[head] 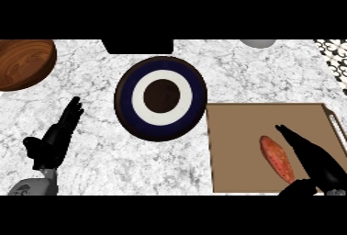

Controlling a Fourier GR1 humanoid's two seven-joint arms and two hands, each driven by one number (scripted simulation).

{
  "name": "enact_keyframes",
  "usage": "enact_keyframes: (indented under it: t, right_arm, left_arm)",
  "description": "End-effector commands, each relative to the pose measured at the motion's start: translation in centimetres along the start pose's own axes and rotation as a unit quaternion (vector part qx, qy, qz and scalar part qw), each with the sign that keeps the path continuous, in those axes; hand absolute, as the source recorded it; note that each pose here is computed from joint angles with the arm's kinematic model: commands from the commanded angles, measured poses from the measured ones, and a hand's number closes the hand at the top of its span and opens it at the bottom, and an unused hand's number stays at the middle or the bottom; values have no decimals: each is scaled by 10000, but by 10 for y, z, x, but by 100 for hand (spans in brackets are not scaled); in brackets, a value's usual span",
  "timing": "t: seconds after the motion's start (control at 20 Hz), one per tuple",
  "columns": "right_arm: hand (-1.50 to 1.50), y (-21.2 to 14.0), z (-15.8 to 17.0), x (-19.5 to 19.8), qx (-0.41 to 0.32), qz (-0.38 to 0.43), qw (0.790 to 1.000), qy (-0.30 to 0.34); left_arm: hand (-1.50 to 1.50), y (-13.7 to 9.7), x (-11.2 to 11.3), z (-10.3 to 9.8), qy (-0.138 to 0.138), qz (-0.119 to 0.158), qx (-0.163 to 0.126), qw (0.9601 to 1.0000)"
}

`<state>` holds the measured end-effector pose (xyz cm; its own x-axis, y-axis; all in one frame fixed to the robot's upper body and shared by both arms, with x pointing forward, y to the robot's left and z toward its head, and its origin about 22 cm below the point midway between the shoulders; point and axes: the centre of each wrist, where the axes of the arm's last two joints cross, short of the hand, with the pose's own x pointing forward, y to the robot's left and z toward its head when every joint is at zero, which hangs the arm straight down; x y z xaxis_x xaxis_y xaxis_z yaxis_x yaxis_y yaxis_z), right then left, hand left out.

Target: Pick the sweet potato from the tray and place it in the plate

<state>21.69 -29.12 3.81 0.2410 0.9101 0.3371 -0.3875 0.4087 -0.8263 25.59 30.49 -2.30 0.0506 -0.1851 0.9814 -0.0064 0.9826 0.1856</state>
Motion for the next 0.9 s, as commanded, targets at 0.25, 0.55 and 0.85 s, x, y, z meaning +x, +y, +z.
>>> enact_keyframes:
  t: [0.25,0.55,0.85]
  right_arm:
    - [-150,28,-18,-24,68,16,10000,-8]
    - [150,47,-38,-30,409,157,9984,-366]
    - [150,34,-26,-14,95,149,9967,-792]
  left_arm:
    - [0,8,-13,17,-67,-31,14,10000]
    - [0,3,-5,12,-30,-29,-19,10000]
    - [0,9,-1,14,-47,22,18,10000]
